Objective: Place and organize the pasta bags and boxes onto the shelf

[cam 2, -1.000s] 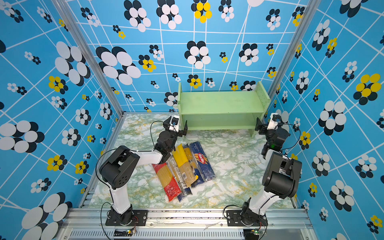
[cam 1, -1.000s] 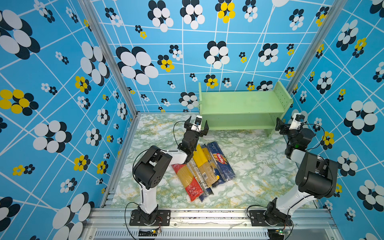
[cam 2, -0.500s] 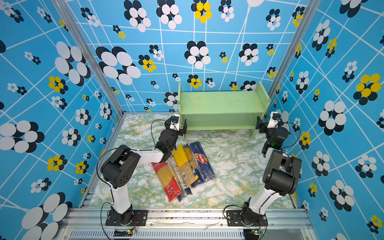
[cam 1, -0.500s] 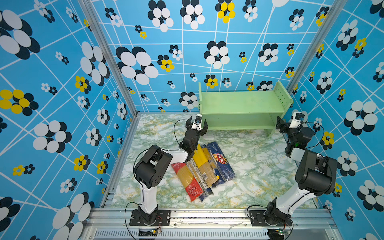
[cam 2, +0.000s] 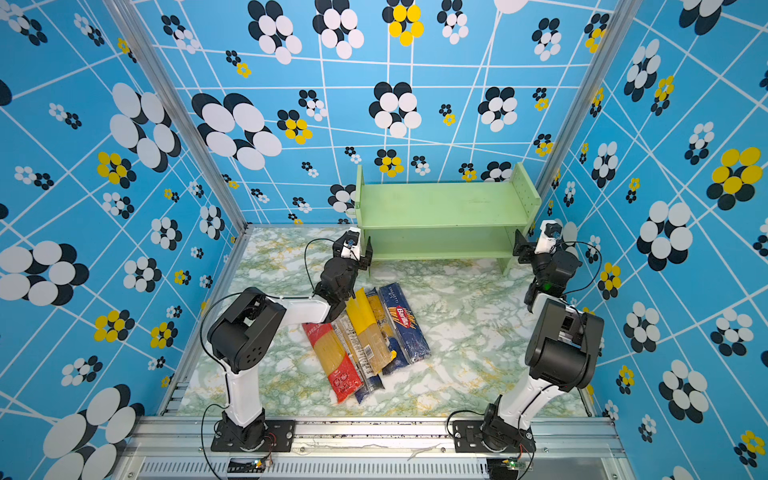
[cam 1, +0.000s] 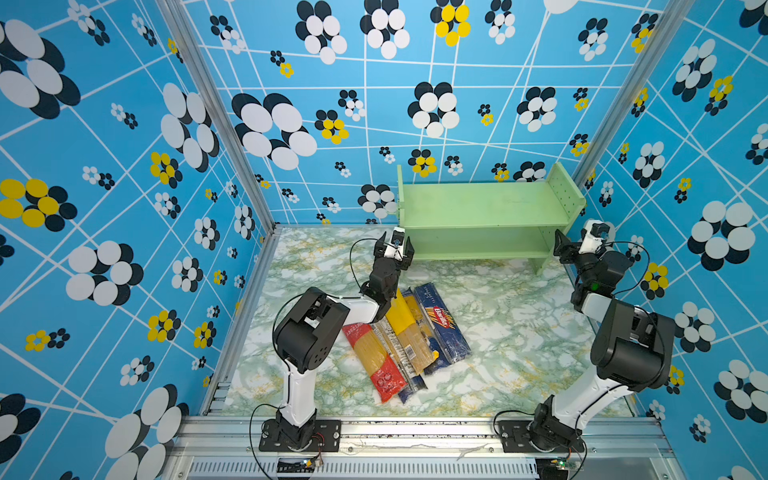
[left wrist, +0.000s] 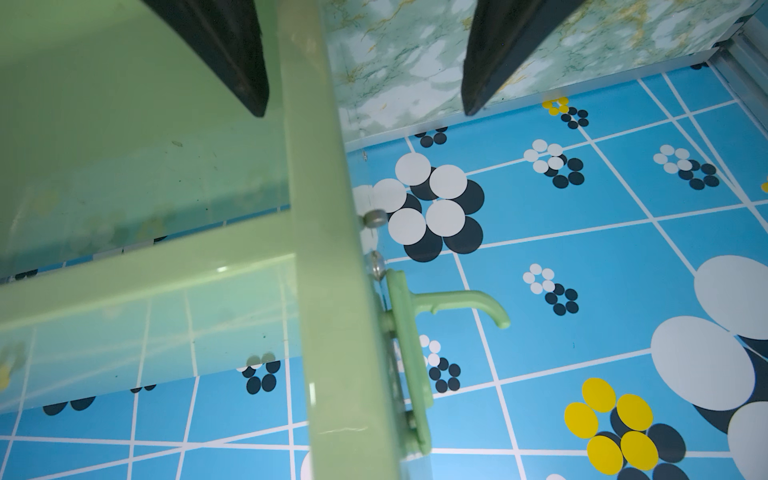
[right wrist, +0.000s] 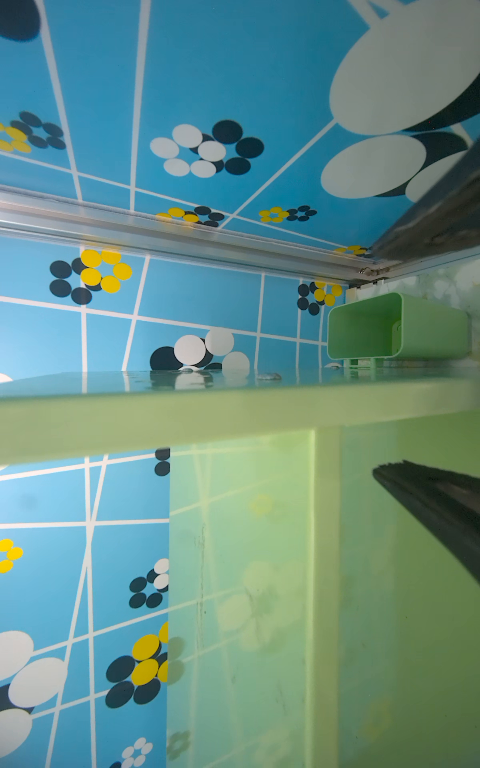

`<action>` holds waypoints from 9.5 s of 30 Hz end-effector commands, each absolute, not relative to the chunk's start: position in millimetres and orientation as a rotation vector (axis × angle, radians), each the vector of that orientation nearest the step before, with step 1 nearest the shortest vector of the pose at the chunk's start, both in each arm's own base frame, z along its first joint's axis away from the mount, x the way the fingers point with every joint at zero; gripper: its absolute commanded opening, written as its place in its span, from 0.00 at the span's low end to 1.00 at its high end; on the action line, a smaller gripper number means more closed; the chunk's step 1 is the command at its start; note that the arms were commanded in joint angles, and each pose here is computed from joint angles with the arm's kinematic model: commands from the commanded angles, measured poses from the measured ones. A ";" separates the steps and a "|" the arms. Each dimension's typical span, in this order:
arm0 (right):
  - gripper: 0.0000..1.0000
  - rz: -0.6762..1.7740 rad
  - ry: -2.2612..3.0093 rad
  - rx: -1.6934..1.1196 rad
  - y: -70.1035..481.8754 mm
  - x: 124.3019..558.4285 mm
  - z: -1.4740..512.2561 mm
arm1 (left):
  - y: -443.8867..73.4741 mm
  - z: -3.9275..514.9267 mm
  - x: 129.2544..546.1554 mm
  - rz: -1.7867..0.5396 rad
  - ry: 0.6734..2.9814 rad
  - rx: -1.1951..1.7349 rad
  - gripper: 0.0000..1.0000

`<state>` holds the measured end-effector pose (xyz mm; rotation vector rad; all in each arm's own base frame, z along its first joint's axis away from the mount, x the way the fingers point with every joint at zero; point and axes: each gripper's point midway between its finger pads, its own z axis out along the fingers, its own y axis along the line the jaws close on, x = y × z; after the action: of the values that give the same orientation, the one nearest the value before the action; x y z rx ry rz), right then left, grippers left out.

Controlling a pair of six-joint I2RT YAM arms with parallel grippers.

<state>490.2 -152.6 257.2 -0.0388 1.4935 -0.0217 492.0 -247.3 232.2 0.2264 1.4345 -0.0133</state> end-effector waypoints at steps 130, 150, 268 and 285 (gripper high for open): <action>0.00 0.062 1.479 -0.157 -15.1 537.2 257.2 | -130.7 225.0 508.7 0.128 1.497 0.071 0.00; 0.00 0.063 1.489 -0.157 -5.4 534.5 260.6 | -115.9 226.4 506.4 0.160 1.505 0.047 0.00; 0.84 0.640 2.316 -0.711 233.7 300.8 137.8 | -155.0 146.2 230.7 -0.684 2.678 -0.037 0.99; 0.84 0.559 2.334 -0.682 228.8 314.4 127.1 | -154.6 112.2 160.9 -0.854 2.848 -0.363 0.99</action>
<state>310.1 226.7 130.3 -0.6761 2.3413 0.5767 173.5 -158.4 125.6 -0.2185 2.7951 -0.8598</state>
